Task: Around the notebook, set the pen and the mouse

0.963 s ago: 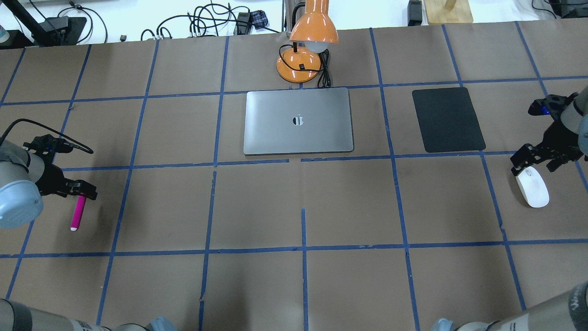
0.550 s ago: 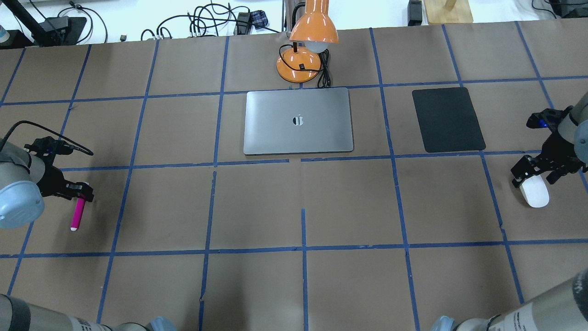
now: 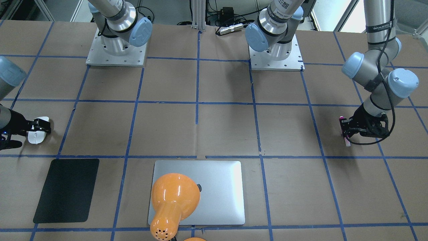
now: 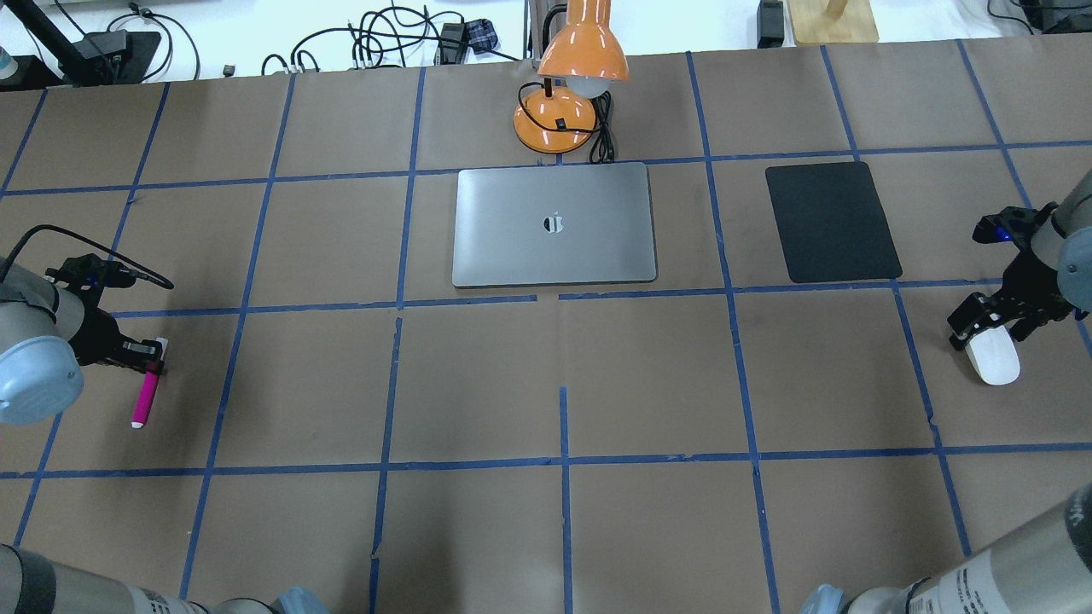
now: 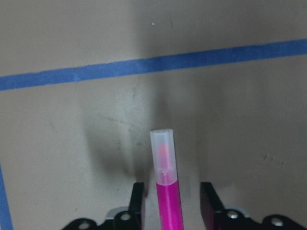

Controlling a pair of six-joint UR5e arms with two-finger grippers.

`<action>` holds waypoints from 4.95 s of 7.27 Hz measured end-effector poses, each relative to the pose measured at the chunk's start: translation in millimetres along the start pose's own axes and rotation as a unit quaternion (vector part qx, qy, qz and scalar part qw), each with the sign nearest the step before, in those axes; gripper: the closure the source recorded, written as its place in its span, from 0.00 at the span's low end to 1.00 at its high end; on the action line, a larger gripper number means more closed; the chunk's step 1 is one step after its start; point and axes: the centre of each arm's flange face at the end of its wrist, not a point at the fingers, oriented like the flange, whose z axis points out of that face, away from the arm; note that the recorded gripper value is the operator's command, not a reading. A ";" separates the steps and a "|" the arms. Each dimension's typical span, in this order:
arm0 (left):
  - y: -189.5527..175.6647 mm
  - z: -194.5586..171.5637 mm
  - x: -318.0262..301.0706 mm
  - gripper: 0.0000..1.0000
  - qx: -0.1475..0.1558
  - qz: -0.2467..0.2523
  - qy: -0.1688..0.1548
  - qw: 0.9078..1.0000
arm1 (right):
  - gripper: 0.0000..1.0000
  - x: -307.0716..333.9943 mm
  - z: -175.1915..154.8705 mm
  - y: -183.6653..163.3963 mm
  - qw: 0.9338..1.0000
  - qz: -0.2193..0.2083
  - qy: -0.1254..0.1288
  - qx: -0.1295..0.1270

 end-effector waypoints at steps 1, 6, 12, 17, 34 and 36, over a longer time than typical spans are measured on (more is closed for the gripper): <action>0.0 0.1 0.1 1.00 0.000 0.000 0.000 1.000 | 0.30 -0.2 -0.5 -0.1 1.000 0.000 0.000 0.002; -6.8 -22.3 11.4 1.00 -0.006 -0.081 -0.013 0.997 | 0.62 -0.9 -13.7 0.8 1.000 0.004 0.003 0.007; -66.0 -69.0 226.8 1.00 0.011 -0.421 -0.002 0.907 | 0.65 -122.9 -120.4 -110.0 0.995 0.055 0.028 0.072; -55.5 -79.6 462.4 1.00 0.012 -0.594 0.005 0.805 | 0.63 -140.9 -85.0 -187.1 0.996 0.047 -0.008 0.072; -36.3 -31.3 574.0 1.00 -0.023 -0.612 -0.009 0.790 | 0.00 -260.1 -230.1 -112.2 0.994 0.067 0.007 0.090; -37.5 -24.6 574.0 0.62 -0.026 -0.611 -0.013 0.791 | 0.00 -328.1 -264.0 -62.2 0.994 0.067 0.006 0.089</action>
